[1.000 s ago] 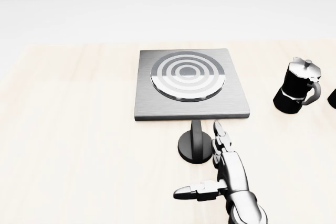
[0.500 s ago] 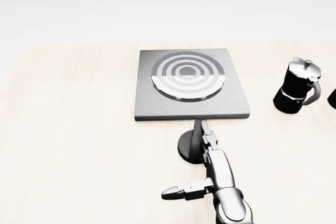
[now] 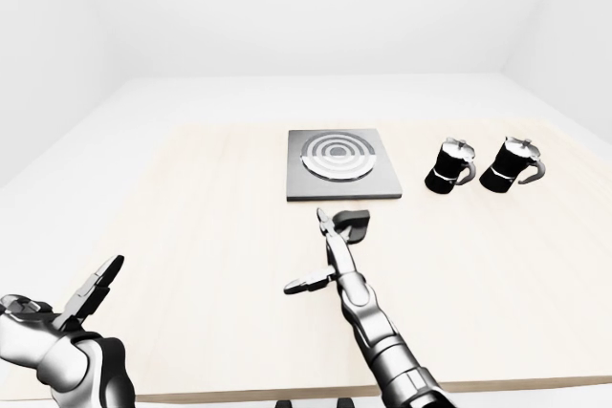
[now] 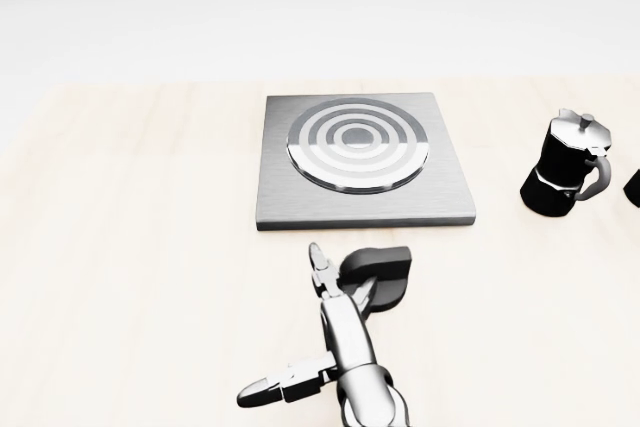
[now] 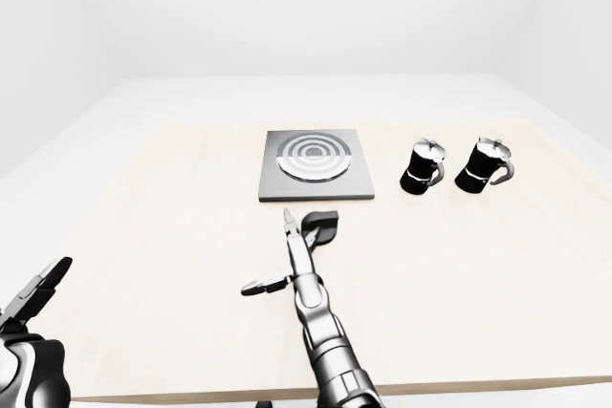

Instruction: Turn off the stove.

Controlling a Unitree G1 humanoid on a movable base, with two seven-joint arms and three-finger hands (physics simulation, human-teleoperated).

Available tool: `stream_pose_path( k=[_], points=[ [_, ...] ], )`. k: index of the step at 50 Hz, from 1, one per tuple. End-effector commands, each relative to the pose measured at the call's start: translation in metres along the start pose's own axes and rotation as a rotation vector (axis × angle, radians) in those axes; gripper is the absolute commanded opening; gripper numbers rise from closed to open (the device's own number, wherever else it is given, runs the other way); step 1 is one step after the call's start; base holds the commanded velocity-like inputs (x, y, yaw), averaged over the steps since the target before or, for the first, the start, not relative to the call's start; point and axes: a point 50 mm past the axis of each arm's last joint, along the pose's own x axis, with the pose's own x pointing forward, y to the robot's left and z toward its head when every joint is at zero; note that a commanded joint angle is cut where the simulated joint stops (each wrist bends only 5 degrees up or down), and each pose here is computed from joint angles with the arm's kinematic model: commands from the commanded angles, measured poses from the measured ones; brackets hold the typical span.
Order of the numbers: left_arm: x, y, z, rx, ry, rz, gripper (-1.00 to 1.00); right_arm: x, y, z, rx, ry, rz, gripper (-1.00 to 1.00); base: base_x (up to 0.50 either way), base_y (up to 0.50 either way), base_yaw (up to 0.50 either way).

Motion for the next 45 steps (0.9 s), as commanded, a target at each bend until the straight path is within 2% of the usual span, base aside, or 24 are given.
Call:
stream_pose_path(
  k=[1,2,6,11,12,17,21,22,26,28,31,34,40,45],
  points=[
    [0.001,-0.001,0.001,-0.011,0.000,-0.001,1.00,0.011,0.039,0.015,0.017,0.000,0.180,1.00,0.00,0.00,0.00],
    [0.001,-0.001,0.000,-0.011,0.002,0.001,1.00,0.013,0.042,0.016,0.018,-0.005,0.201,1.00,0.00,0.00,0.00],
    [0.001,-0.001,0.001,-0.013,0.000,-0.002,1.00,0.025,0.030,0.013,0.010,0.045,0.180,1.00,0.00,0.00,0.00],
    [0.001,-0.001,-0.001,-0.012,0.009,0.000,1.00,0.044,-0.021,0.008,0.028,0.158,0.020,1.00,0.00,0.00,0.00],
    [0.001,-0.002,-0.001,-0.011,0.010,-0.001,1.00,0.046,-0.041,0.005,0.036,0.196,-0.043,1.00,0.00,0.00,0.00],
    [0.001,-0.002,-0.001,-0.010,0.009,-0.003,1.00,0.047,-0.069,0.003,0.107,0.240,-0.098,1.00,0.00,0.00,0.00],
    [0.001,-0.002,-0.003,-0.009,0.015,-0.003,1.00,0.045,-0.093,0.003,0.137,0.253,-0.179,1.00,0.00,0.00,0.00],
    [0.001,-0.002,-0.001,-0.012,0.011,-0.003,1.00,0.042,-0.106,0.002,0.143,0.260,-0.227,1.00,0.00,0.00,0.00],
    [0.001,-0.001,-0.002,-0.011,0.014,-0.001,1.00,0.041,-0.127,0.009,0.171,0.239,-0.254,1.00,0.00,0.00,0.00],
    [0.001,-0.001,-0.003,-0.008,0.015,-0.002,1.00,0.044,-0.138,0.024,0.142,0.205,-0.276,1.00,0.01,0.00,0.00],
    [0.001,-0.002,-0.003,-0.008,0.014,-0.003,1.00,0.048,-0.142,0.036,0.120,0.174,-0.270,1.00,0.00,0.00,0.00],
    [0.000,-0.003,-0.003,-0.006,0.013,-0.006,1.00,0.054,-0.150,0.060,0.070,0.114,-0.302,1.00,0.00,0.00,0.00],
    [0.000,-0.002,-0.003,-0.007,0.015,-0.004,1.00,0.057,-0.161,0.088,-0.028,0.039,-0.357,1.00,0.00,0.00,0.00],
    [0.000,-0.002,-0.002,-0.009,0.013,-0.003,1.00,0.061,-0.166,0.119,-0.093,-0.048,-0.324,1.00,0.00,0.00,0.00]
  ],
)
